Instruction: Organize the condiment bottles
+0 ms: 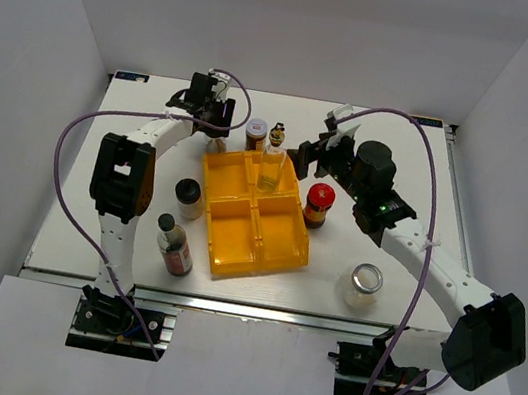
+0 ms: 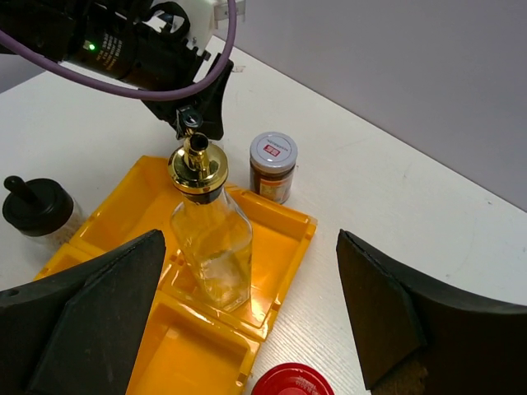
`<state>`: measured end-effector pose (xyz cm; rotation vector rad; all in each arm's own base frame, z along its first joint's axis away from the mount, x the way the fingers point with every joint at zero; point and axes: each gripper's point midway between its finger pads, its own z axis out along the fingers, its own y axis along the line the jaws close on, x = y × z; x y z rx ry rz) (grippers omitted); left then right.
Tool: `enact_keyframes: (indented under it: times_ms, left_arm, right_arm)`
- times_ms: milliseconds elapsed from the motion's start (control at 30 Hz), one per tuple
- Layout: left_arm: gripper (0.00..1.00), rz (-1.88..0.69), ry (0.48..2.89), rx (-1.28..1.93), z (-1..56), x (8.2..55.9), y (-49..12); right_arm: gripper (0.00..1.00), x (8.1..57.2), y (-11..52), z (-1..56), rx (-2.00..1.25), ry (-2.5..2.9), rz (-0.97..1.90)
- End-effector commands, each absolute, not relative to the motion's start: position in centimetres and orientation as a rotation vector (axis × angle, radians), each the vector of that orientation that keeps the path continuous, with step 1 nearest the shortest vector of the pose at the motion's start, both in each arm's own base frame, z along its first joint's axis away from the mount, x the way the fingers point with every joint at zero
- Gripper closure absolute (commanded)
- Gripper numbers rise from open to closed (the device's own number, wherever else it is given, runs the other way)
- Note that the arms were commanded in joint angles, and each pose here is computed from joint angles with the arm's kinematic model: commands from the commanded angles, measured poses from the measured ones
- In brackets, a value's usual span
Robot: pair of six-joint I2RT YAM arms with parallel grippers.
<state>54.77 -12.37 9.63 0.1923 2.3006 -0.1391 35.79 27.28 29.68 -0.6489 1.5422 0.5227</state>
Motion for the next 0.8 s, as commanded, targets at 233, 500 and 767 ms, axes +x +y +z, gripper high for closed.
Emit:
enact_keyframes:
  times_ms: [233, 500, 767]
  left_arm:
    - [0.71, -0.181, 2.132, 0.17, 18.9, 54.1, -12.5]
    - [0.72, -0.269, 2.01, 0.178, 24.1, 50.0, -13.1]
    - [0.73, -0.295, 2.044, 0.223, 24.1, 46.3, -14.5]
  right_arm:
    - [0.11, 34.4, 25.5, 31.8, -0.611, 1.486, 0.5]
    - [0.11, 33.0, 24.1, 31.6, -0.604, 1.453, 0.478]
    - [0.11, 32.7, 23.9, 31.3, -0.593, 1.46, 0.485]
